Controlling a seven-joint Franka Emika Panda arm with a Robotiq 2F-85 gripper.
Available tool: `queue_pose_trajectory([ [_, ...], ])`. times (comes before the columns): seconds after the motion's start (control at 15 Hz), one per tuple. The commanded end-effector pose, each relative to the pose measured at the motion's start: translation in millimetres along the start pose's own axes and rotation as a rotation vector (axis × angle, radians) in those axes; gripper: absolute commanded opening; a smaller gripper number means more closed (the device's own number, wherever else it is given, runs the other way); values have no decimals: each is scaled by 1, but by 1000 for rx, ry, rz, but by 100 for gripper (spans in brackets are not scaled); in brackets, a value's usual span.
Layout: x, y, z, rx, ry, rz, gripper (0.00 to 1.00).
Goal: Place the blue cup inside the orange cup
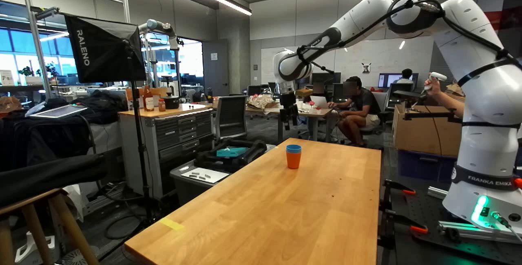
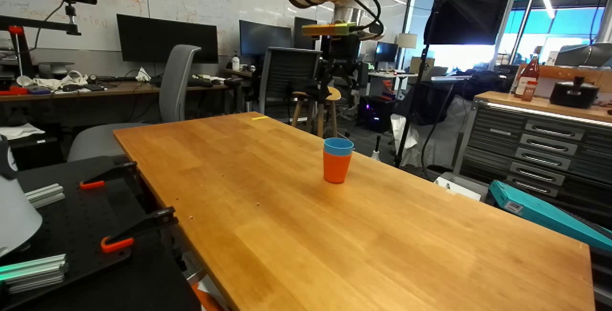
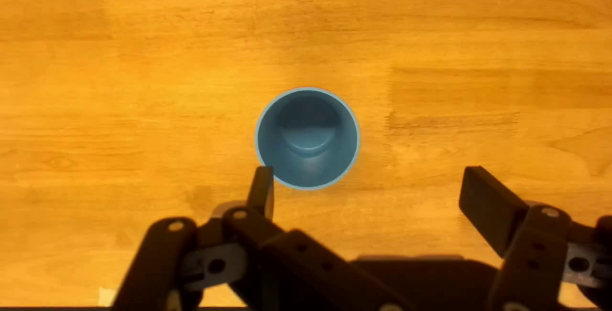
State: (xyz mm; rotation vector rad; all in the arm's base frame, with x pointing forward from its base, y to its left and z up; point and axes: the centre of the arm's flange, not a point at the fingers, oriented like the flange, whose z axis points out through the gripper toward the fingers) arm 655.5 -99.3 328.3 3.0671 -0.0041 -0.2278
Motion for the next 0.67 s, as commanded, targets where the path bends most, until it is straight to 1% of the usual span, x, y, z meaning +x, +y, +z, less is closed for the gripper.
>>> queue_pose_trajectory([
  [0.0, -19, -8, -25, 21, 21, -38, 100],
  [0.07, -3, -5, -11, 1, 14, -14, 100],
  [0.2, -6, -7, -18, 1, 22, -20, 100],
  [0.6, -8, -7, -17, 2, 18, -23, 100],
])
